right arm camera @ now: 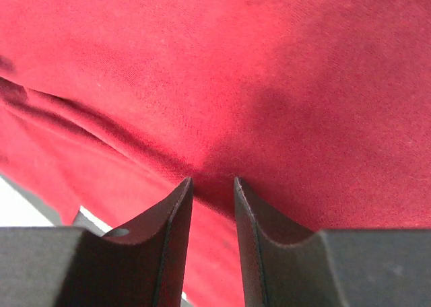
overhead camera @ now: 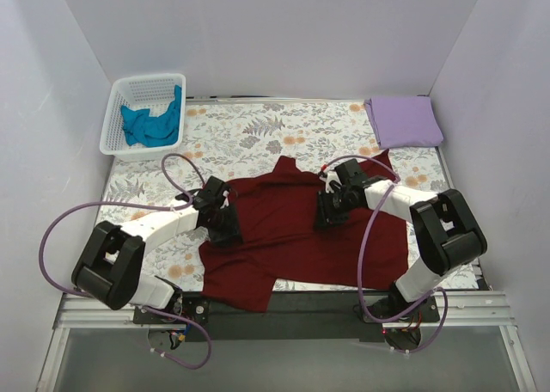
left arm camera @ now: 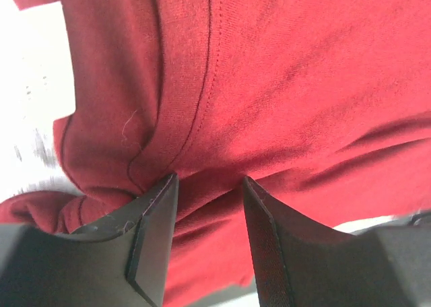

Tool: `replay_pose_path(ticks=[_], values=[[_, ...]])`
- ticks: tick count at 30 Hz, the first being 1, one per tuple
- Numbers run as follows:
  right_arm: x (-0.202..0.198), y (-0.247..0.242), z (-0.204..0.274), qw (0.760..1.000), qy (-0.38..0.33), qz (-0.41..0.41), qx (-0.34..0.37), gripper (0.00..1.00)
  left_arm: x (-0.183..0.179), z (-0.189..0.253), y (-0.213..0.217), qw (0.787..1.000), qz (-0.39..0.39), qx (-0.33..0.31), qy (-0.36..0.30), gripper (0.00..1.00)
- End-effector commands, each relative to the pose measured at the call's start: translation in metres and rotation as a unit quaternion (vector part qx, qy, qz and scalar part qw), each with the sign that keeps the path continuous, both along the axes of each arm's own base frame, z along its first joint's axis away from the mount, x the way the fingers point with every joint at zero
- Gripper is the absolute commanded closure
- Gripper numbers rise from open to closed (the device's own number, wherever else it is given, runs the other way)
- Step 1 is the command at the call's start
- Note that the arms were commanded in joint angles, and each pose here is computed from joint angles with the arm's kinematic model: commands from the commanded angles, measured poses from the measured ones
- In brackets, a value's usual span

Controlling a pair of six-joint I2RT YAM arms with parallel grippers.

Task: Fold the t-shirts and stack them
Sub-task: Flatten the tshirt out

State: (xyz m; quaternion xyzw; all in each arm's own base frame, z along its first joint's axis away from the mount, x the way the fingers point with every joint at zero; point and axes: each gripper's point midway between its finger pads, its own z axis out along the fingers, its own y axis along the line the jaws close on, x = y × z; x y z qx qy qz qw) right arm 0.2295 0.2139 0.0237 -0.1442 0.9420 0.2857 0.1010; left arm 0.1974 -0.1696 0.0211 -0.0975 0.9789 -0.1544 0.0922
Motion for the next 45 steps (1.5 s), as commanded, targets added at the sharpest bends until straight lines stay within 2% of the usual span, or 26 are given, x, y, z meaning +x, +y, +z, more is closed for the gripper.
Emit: replay_pose_path(ticks=[1, 4, 7, 9, 10, 13, 16, 18, 19, 20, 22, 23, 25, 29, 34, 41, 44, 45], values=[[-0.068, -0.026, -0.019, 0.994, 0.093, 0.031, -0.048, 0.61, -0.068, -0.005, 0.012, 0.994, 0.001, 0.005, 0.106, 0.58], [-0.087, -0.033, -0.019, 0.992, 0.103, 0.043, -0.056, 0.61, -0.076, 0.006, 0.006, 0.994, -0.004, -0.022, 0.105, 0.58], [-0.089, -0.035, -0.017, 0.993, 0.092, 0.053, -0.059, 0.61, -0.042, 0.029, 0.006, 0.999, 0.012, -0.006, 0.033, 0.58], [-0.088, -0.036, -0.018, 0.993, 0.085, 0.056, -0.065, 0.61, 0.003, 0.065, 0.001, 0.998, 0.021, -0.002, -0.051, 0.58], [-0.087, -0.037, -0.019, 0.992, 0.084, 0.057, -0.07, 0.61, 0.03, 0.077, 0.007, 0.994, 0.038, 0.022, -0.099, 0.58], [-0.089, -0.037, -0.024, 0.991, 0.087, 0.066, -0.075, 0.61, 0.091, 0.11, 0.008, 0.982, 0.048, 0.046, -0.175, 0.59], [-0.093, -0.036, -0.028, 0.99, 0.091, 0.077, -0.078, 0.61, 0.139, 0.116, -0.007, 0.977, 0.027, 0.04, -0.208, 0.59], [-0.095, -0.034, -0.029, 0.989, 0.091, 0.084, -0.079, 0.61, 0.16, 0.099, -0.018, 0.979, 0.005, 0.048, -0.2, 0.58], [-0.095, -0.034, -0.031, 0.989, 0.093, 0.087, -0.08, 0.61, 0.179, 0.11, -0.029, 0.973, -0.011, 0.039, -0.225, 0.58], [-0.097, -0.032, -0.031, 0.988, 0.094, 0.089, -0.079, 0.61, 0.186, 0.092, -0.038, 0.977, -0.03, 0.037, -0.208, 0.58], [-0.1, -0.031, -0.033, 0.987, 0.098, 0.096, -0.079, 0.61, 0.207, 0.097, -0.053, 0.973, -0.044, 0.021, -0.225, 0.57], [-0.099, -0.03, -0.033, 0.988, 0.094, 0.097, -0.078, 0.61, 0.213, 0.081, -0.057, 0.975, -0.052, 0.027, -0.215, 0.57], [-0.099, -0.029, -0.034, 0.987, 0.094, 0.101, -0.079, 0.61, 0.224, 0.083, -0.074, 0.972, -0.067, -0.002, -0.224, 0.56], [-0.099, -0.028, -0.036, 0.987, 0.095, 0.106, -0.079, 0.61, 0.231, 0.061, -0.101, 0.972, -0.098, -0.016, -0.212, 0.54], [-0.099, -0.028, -0.037, 0.986, 0.094, 0.109, -0.079, 0.61, 0.227, 0.046, -0.127, 0.972, -0.119, -0.052, -0.197, 0.53], [-0.098, -0.027, -0.036, 0.987, 0.088, 0.109, -0.078, 0.61, 0.217, 0.015, -0.149, 0.974, -0.132, -0.055, -0.173, 0.53], [-0.097, -0.027, -0.035, 0.987, 0.087, 0.108, -0.077, 0.61, 0.219, 0.004, -0.15, 0.976, -0.129, -0.045, -0.168, 0.58], [-0.097, -0.027, -0.036, 0.987, 0.085, 0.109, -0.077, 0.61, 0.223, 0.0, -0.149, 0.976, -0.126, -0.036, -0.171, 0.63]])
